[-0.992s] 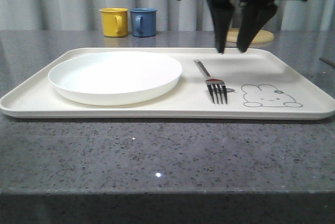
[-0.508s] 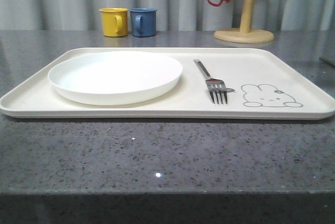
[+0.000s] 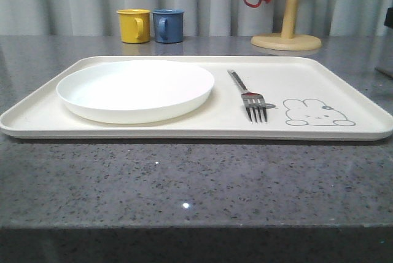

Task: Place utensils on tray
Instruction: 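Raise the right gripper and reach for the steel chopsticks, then place the chopsticks with the right gripper on the tray beside the fork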

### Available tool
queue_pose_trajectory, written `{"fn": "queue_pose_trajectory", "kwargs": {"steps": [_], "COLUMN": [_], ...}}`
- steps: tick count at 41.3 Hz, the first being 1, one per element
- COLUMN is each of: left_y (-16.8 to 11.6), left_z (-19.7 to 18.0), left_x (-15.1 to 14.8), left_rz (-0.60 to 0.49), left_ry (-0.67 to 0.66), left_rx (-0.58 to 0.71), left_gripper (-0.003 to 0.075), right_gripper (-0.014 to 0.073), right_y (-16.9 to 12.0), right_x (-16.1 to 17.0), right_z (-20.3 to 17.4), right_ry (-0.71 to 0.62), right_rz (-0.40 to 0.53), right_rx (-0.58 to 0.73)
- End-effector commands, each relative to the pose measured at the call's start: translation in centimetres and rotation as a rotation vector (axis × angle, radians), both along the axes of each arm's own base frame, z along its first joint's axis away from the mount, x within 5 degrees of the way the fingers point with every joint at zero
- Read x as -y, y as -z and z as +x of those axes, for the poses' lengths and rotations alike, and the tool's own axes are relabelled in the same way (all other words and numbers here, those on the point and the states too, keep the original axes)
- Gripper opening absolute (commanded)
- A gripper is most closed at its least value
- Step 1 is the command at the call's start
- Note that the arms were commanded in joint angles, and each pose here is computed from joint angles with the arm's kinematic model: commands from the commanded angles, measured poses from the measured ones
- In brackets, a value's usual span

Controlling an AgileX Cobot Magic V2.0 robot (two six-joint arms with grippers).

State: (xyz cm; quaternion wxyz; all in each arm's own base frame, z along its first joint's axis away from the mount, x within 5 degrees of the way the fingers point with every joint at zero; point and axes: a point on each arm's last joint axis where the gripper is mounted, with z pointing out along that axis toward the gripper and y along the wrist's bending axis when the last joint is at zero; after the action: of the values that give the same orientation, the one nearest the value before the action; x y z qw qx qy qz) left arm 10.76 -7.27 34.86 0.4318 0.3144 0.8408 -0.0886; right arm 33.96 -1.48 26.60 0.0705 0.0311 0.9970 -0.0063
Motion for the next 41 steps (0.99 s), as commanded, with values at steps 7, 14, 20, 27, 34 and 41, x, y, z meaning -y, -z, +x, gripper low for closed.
{"fn": "queue_pose_trajectory", "kwargs": {"steps": [7,14,20,27,34,41], "left_y": [-1.4,-1.4,-1.4,-1.4,-1.4,-1.4], "left_z": [0.1,0.1,0.1,0.1,0.1,0.1], "left_x": [0.2,0.2,0.2,0.2,0.2,0.2], "left_rz": [-0.062,-0.062,-0.062,-0.062,-0.062,-0.062], "left_ry": [0.006,0.006,0.006,0.006,0.006,0.006], "left_rx": [0.077,0.077,0.077,0.077,0.077,0.077], "left_gripper": [0.0367,0.0367,0.0367,0.0367,0.0367,0.0367], "right_gripper": [0.0198,0.0029,0.0015,0.0017,0.0017,0.0017], "right_y": [-0.9,-0.9,-1.6,-4.3,-5.6,-5.0], "right_x": [0.2,0.2,-0.1,-3.1,-8.5,-12.1], "right_z": [0.3,0.3,-0.1,-0.9,-1.5,-1.3], "right_ry": [-0.012,-0.012,-0.016,-0.074,-0.186,-0.155], "right_rz": [0.001,0.001,0.007,0.088,0.206,0.279], "right_rx": [0.045,0.046,0.036,0.08,0.114,0.137]}}
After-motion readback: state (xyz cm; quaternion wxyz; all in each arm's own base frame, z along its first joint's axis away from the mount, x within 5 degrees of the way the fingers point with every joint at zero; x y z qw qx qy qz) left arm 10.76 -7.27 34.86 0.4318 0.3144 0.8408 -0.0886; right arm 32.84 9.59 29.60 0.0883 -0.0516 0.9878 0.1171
